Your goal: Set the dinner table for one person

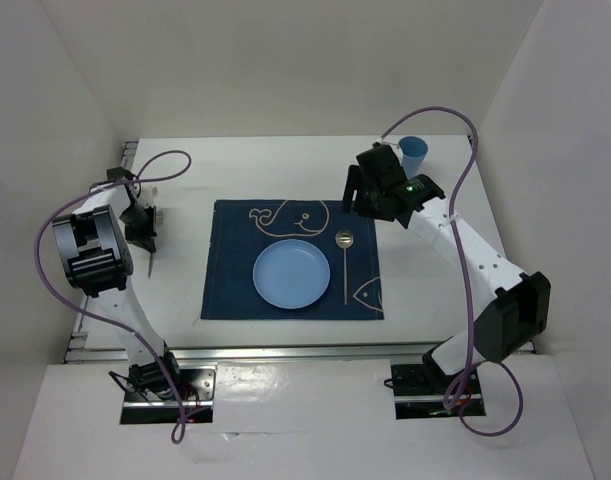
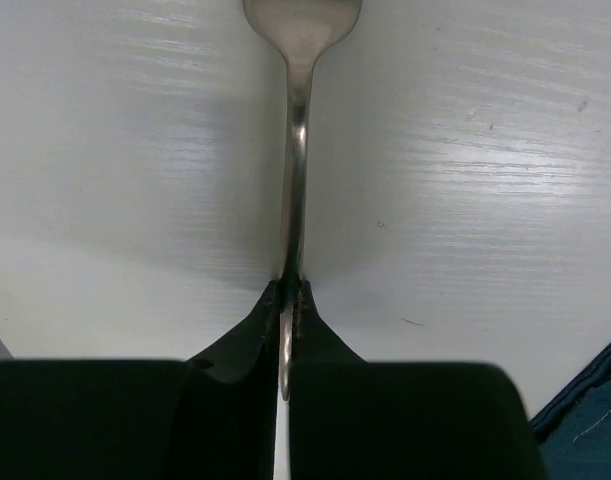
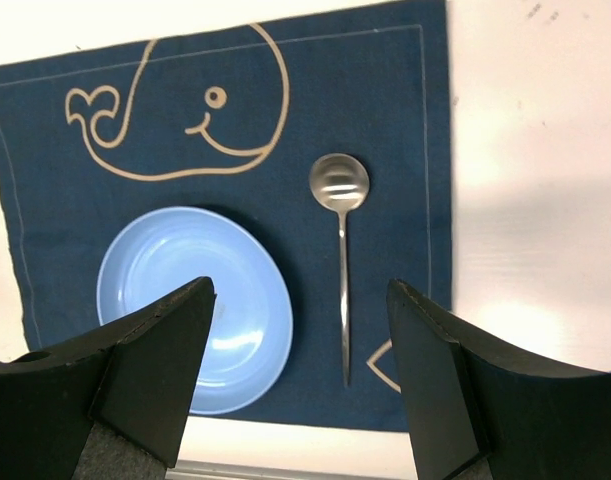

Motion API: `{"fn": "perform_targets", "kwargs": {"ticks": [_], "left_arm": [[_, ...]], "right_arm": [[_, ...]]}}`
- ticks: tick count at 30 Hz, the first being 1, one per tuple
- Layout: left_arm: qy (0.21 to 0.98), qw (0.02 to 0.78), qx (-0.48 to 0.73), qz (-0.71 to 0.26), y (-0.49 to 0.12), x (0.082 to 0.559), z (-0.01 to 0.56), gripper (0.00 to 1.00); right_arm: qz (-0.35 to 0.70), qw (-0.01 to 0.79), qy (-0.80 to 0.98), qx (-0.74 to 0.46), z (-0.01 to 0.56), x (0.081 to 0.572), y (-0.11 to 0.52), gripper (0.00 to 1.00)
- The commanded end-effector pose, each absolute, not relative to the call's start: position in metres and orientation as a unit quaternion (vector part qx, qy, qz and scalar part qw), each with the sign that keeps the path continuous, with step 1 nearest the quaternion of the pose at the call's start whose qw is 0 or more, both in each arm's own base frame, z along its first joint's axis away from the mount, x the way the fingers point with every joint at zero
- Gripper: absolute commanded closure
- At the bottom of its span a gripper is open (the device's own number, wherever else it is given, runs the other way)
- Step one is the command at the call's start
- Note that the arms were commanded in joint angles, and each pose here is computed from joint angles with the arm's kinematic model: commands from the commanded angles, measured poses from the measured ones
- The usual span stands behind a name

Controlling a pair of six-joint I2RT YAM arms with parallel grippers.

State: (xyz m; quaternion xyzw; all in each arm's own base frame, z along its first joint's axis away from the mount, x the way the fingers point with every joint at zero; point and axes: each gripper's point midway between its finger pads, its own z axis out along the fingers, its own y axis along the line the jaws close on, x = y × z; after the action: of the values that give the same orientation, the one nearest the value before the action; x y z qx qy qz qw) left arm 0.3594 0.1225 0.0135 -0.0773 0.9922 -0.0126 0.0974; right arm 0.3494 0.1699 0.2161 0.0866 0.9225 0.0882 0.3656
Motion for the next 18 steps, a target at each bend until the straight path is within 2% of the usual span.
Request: {"fn": "perform_targets", "kwargs": {"ticks": [1, 4, 8, 18], "left_arm": [[0.991, 0.074, -0.068, -0.092, 0.086, 0.343, -0.008, 1.0], [0.988, 0.078, -0.067, -0.111, 0.077, 0.336, 0.002, 1.0], [0.982, 0.127, -0.058, -0.13, 0.068, 0.344, 0.035, 1.0], [0.965, 0.205, -0.106, -0.121, 0.052, 0.35, 0.097, 1.0]], "right_arm": [[0.092, 0.394, 0.909, 0.096, 0.232, 0.341, 0.159, 0.23], [0.09, 0.392, 0.909, 0.107, 0.228, 0.335, 0.155, 0.23], [0.097, 0.397, 0.906, 0.113, 0.227, 0.331, 0.153, 0.23], [0.091, 0.387, 0.909, 0.126, 0.21, 0.314, 0.143, 0.23]]}}
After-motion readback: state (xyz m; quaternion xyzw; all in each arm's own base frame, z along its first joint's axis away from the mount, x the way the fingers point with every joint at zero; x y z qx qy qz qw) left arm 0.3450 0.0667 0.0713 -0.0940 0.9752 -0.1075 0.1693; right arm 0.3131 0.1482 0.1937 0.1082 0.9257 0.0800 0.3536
